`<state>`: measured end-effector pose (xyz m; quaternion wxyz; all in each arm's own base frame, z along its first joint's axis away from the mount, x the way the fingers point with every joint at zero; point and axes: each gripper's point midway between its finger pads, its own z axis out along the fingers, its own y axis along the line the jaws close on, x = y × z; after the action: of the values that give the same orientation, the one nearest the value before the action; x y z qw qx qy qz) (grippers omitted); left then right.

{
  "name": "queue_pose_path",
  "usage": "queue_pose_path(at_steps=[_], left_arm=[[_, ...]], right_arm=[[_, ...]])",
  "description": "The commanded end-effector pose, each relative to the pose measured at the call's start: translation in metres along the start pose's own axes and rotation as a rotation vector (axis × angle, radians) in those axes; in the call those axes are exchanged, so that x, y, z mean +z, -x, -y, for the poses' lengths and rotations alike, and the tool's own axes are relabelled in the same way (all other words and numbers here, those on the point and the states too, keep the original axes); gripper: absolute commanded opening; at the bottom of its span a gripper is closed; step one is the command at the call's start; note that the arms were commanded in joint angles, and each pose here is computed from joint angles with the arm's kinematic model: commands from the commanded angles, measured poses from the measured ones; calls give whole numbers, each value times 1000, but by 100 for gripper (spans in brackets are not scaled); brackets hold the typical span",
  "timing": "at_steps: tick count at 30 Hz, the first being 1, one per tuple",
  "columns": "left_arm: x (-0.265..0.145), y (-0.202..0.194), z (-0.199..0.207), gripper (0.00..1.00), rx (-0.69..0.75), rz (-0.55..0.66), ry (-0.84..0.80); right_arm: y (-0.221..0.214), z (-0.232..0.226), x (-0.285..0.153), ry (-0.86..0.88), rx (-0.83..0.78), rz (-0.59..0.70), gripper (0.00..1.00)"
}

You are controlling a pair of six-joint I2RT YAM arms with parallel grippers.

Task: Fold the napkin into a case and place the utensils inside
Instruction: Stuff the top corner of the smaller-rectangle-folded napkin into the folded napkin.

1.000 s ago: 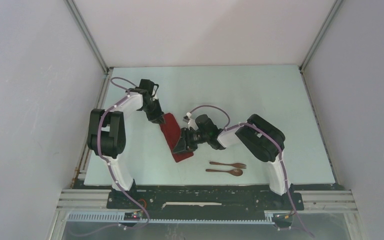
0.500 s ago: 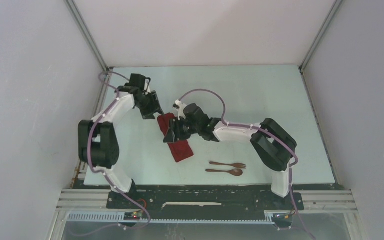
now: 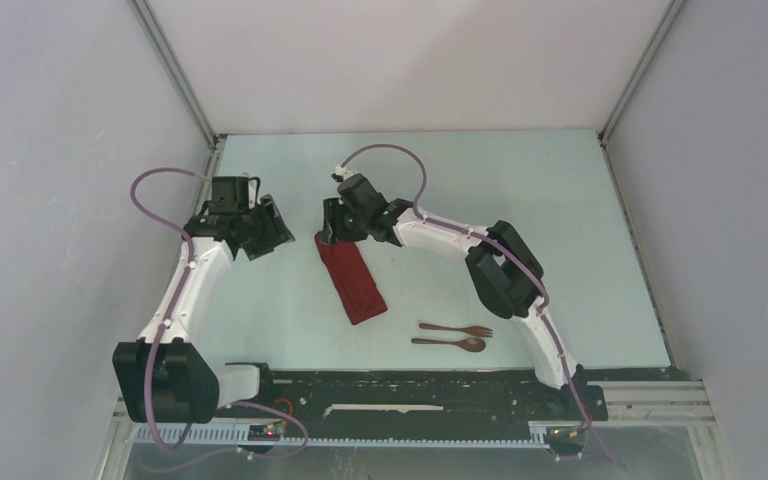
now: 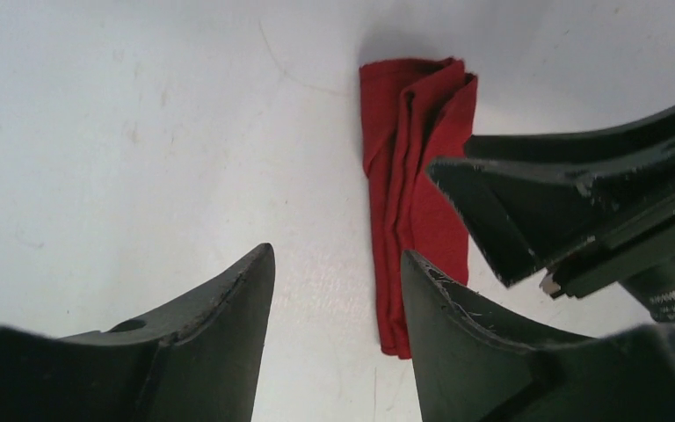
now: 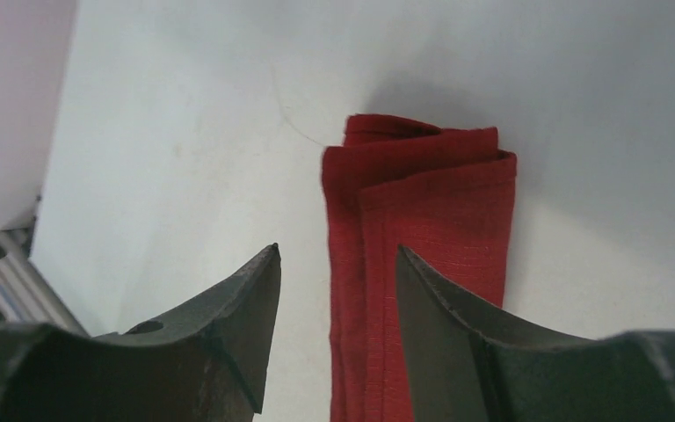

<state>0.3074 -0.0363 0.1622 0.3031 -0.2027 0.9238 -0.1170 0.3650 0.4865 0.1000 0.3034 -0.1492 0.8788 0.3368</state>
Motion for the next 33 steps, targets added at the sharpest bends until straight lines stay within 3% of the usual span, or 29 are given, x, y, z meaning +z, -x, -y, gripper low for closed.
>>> queue_pose_path(at_steps=[1,9,33], left_arm=[[-7,-5,3,61,10,31,-47],[2,-22,2,61,6,-12,-79],[2,-28,1,61,14,-20,-84]], right_arm=[[-2,7,1,-109,-23,-10,58],[-7,6,15,-126,-42,-24,52],[-2,6,38,-212,-96,5,49]])
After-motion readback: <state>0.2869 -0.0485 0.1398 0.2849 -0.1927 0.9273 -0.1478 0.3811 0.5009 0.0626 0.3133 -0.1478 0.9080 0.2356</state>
